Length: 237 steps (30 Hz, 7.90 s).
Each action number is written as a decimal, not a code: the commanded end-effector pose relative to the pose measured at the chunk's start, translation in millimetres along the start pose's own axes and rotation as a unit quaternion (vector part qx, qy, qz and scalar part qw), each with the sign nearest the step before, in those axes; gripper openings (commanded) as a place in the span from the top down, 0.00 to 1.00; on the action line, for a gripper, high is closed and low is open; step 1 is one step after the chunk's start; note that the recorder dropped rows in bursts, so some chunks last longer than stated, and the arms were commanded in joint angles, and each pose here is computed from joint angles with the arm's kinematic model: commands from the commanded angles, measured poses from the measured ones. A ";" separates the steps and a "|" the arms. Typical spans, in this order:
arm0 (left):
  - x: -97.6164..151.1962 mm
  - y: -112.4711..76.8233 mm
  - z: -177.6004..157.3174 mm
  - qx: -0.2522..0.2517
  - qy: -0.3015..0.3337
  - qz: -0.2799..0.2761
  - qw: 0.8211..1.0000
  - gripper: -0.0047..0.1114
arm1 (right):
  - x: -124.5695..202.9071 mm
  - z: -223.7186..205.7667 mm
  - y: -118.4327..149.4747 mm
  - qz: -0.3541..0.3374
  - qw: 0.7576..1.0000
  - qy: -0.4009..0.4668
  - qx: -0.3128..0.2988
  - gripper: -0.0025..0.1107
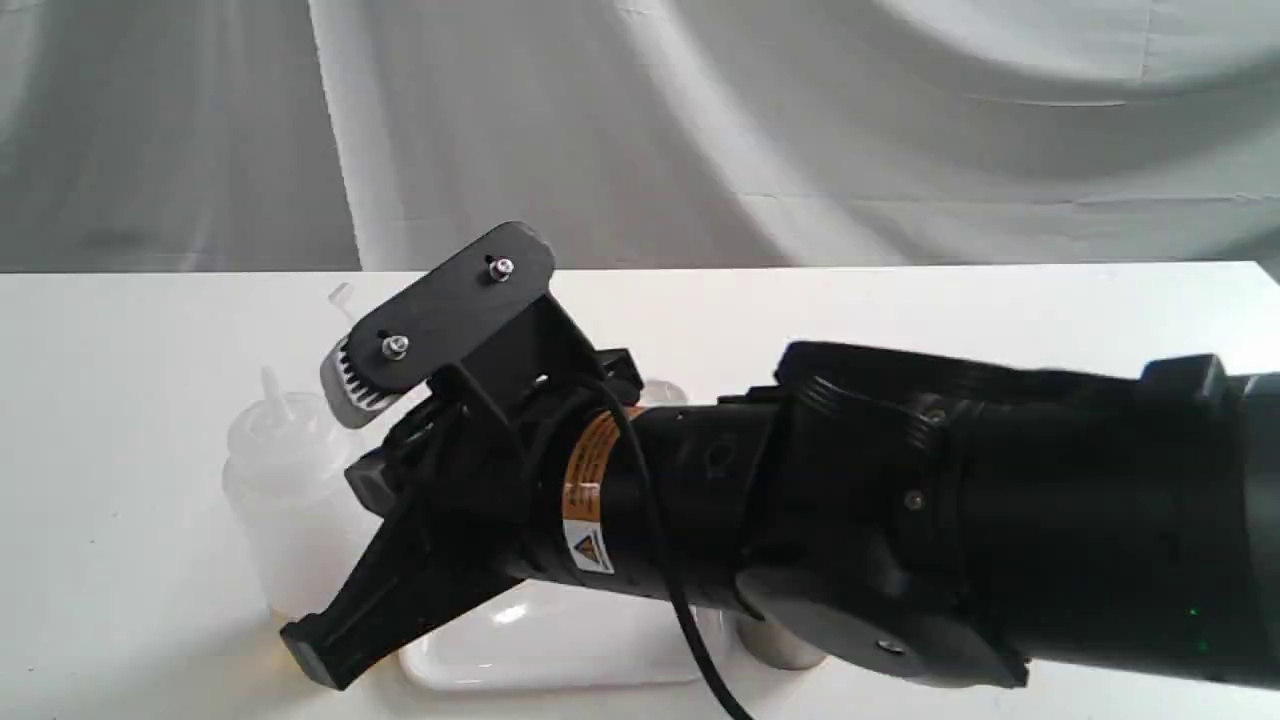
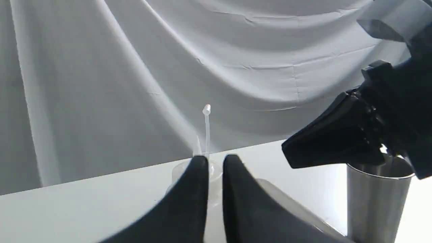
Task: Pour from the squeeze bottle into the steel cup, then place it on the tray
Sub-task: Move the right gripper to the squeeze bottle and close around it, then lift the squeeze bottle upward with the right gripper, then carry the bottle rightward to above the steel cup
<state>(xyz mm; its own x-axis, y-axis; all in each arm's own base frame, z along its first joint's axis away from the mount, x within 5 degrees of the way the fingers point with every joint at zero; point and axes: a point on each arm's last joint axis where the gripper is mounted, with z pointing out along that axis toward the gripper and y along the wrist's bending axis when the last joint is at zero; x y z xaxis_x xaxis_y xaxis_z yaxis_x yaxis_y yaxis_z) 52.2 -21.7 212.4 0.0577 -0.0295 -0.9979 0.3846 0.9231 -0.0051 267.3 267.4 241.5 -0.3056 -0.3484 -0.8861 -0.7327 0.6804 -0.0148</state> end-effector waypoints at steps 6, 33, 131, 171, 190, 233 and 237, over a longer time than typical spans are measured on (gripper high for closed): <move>0.3 0.1 -0.3 -0.001 -0.005 0.002 1.000 0.89 | -8.0 -1.3 -0.7 -0.015 0.999 -0.049 -0.012 0.98; 0.3 0.1 -0.3 -0.001 -0.005 0.002 1.000 0.89 | 75.5 44.1 -10.5 -0.052 0.978 -0.196 0.048 0.98; 0.3 0.1 -0.3 -0.001 -0.005 0.002 1.000 0.89 | 72.0 124.9 -12.1 -0.012 1.000 -0.021 0.017 0.22; 0.3 0.1 -0.3 -0.001 -0.005 0.002 1.000 0.89 | 70.9 144.3 -13.4 -0.011 0.996 -0.083 0.018 0.25; 0.3 0.1 -0.3 -0.001 -0.005 0.002 1.000 0.89 | 72.1 149.5 -13.8 0.005 0.999 -0.046 0.016 0.42; 0.3 0.1 -0.3 -0.001 -0.005 0.002 1.000 0.89 | -77.1 -48.6 -94.9 -0.046 0.989 0.005 0.138 0.98; 0.3 0.1 -0.3 -0.001 -0.005 0.002 1.000 0.89 | -81.8 -89.3 -110.1 -0.088 0.978 0.053 0.183 0.98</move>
<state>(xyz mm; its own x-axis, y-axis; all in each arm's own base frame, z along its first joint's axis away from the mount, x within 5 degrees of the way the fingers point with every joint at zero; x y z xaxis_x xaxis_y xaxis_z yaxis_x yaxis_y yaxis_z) 52.2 -21.7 212.4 0.0577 -0.0295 -0.9979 0.3846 0.9231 -0.0051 325.7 177.8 342.7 -0.2896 -0.4797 -0.8282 -0.5391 0.7968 -0.2730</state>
